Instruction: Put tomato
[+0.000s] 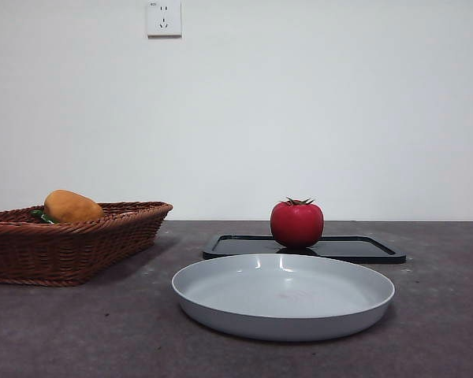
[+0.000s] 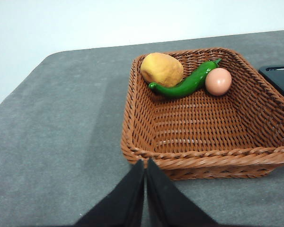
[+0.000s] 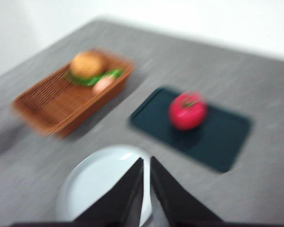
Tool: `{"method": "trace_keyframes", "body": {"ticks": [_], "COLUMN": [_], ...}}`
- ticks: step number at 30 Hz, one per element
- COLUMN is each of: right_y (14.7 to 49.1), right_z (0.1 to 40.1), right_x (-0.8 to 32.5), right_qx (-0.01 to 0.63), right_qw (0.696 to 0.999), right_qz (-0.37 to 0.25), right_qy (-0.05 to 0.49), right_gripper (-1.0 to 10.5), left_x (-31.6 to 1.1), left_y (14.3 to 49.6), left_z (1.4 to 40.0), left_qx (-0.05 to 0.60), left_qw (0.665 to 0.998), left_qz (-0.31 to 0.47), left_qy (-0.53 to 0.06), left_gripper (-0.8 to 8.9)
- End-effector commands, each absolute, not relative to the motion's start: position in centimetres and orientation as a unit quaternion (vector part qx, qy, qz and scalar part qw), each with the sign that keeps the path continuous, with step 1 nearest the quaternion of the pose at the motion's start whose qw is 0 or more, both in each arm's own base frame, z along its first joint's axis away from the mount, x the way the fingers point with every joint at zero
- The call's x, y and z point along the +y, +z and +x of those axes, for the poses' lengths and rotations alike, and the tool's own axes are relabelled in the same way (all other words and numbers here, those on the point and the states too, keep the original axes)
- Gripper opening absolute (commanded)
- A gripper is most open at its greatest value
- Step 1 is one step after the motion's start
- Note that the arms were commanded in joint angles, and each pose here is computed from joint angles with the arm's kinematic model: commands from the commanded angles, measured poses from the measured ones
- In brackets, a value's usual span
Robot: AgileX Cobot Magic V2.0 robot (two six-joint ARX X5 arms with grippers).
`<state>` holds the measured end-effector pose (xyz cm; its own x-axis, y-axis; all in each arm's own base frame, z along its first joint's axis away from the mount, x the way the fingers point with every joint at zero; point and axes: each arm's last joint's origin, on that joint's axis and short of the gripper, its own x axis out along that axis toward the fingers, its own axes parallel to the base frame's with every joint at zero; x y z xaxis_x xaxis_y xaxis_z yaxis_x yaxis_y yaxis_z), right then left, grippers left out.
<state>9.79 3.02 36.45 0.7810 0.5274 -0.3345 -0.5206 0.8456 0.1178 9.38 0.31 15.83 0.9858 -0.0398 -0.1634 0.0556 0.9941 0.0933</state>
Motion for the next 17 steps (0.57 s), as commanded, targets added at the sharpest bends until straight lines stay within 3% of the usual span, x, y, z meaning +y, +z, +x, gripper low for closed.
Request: {"method": "trace_keyframes", "body": {"ticks": [1,8,17], "right_y": [35.1,29.7,23.3], "right_z": [9.7,9.3,9.2], "right_x": [2.0,0.9,0.5], "right_qx": [0.139,0.022,-0.038], "right_qw": [0.963,0.985,0.992], "right_qz": [0.012,-0.001,-0.009], "right_qy": [0.229,0.170,0.120], "right_gripper": [0.1,0.1,0.1], "left_x": [0.3,0.3,0.3], "left_y": [15.2,15.2,15.2], "left_z": [9.4,9.4,9.4], "left_qx": [0.092,0.092,0.092], "left_qw": [0.995,0.995,0.995], "left_qz": [0.043,0.043,0.043], "left_qy": [-0.023,-0.023,-0.023], "left_gripper": [0.08,0.08,0.08]}}
